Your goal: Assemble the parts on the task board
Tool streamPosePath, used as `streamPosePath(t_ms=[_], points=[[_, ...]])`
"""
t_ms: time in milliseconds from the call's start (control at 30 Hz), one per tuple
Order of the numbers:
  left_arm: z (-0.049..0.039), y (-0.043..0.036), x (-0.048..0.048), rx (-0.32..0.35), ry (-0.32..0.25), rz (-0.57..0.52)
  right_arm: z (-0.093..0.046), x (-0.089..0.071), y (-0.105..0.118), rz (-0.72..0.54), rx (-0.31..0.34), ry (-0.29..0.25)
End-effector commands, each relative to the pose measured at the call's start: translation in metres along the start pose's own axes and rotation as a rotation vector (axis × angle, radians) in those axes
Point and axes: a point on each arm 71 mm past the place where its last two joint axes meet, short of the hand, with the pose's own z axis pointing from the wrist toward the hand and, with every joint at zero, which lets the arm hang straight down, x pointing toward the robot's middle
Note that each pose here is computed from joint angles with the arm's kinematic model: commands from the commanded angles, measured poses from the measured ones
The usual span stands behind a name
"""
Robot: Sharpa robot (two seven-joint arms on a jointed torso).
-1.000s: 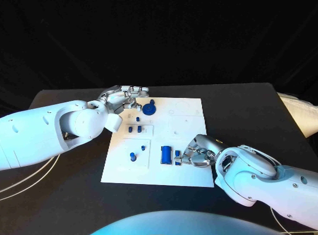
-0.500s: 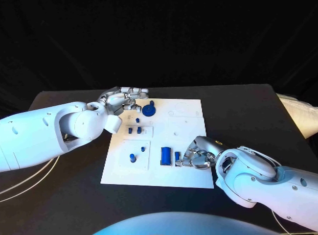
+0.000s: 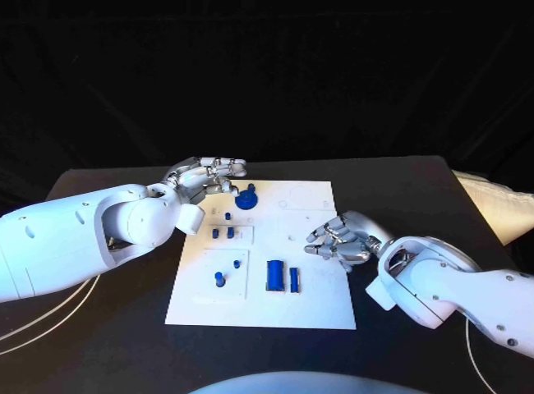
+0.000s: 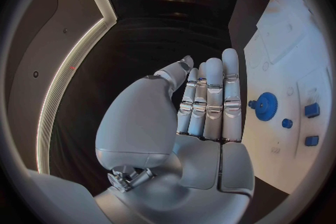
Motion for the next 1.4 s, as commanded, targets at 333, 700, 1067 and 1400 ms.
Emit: streamPosePath(t_ms=[333,700,1067,1400], points=[[0.0136,0.0275,-0.0155,0.105,-0.137,-0.08,0.05,-0.065,-0.022,0.588,-0.146,-0.177],[0.0215,0.0437,-0.0216,0.128,-0.197,-0.085,0.075,-0.08,-0.032,0.614,-0.194,-0.223],[0.0189,0.0465,-0.0076,0.095,-0.209,-0.017,0.066,-0.072,-0.027,0.61,-0.139,-0.316],[0.0084,0.0416,0.0273,0.166,-0.306,0.131,0.043,-0.053,-0.01,0.683,-0.128,-0.464]])
